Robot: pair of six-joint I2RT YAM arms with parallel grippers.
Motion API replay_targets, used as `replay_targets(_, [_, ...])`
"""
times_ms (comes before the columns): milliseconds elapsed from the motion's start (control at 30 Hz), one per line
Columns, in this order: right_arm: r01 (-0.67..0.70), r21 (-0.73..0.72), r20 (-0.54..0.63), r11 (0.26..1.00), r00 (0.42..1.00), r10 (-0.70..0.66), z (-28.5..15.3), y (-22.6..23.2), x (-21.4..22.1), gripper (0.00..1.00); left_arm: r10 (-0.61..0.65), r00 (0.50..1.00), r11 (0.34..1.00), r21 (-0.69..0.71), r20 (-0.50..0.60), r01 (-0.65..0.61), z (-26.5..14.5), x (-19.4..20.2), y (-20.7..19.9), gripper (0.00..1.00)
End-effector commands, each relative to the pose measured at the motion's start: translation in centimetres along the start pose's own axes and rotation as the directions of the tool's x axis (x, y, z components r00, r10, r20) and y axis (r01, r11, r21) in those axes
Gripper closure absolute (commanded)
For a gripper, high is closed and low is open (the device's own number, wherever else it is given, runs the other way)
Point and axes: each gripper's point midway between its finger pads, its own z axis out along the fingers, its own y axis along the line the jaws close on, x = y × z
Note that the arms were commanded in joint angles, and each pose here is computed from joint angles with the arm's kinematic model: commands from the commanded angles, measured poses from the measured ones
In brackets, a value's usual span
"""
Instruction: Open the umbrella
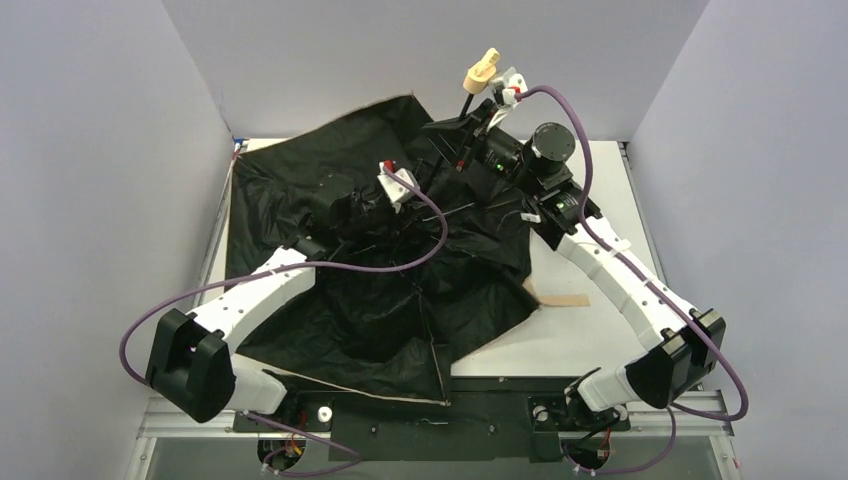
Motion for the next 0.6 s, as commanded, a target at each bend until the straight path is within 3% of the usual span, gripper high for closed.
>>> replay_targets(0, [0.121, -0.1, 0.36, 0.988, 0.93, -0.078, -2.6, 5.4, -14.7, 1.0, -0.084, 0.95, 0.992, -0.114, -0.302, 0.052, -2.6, 10.8, 3.0, 0.75])
replay_targets(433, [0.125, -0.108, 0.382, 0.986, 0.921, -0.074, -2.7, 5.8, -15.9, 1.0, -0.131, 0.892, 0.976, -0.214, -0.433, 0.039, -4.4, 16.0, 6.3, 0.69])
replay_targets(567, [0.123, -0.112, 0.385, 0.986, 0.92, -0.071, -2.8, 5.9, -16.0, 1.0, -0.156, 0.883, 0.963, -0.266, -0.444, 0.037, -5.0, 16.7, 8.3, 0.78])
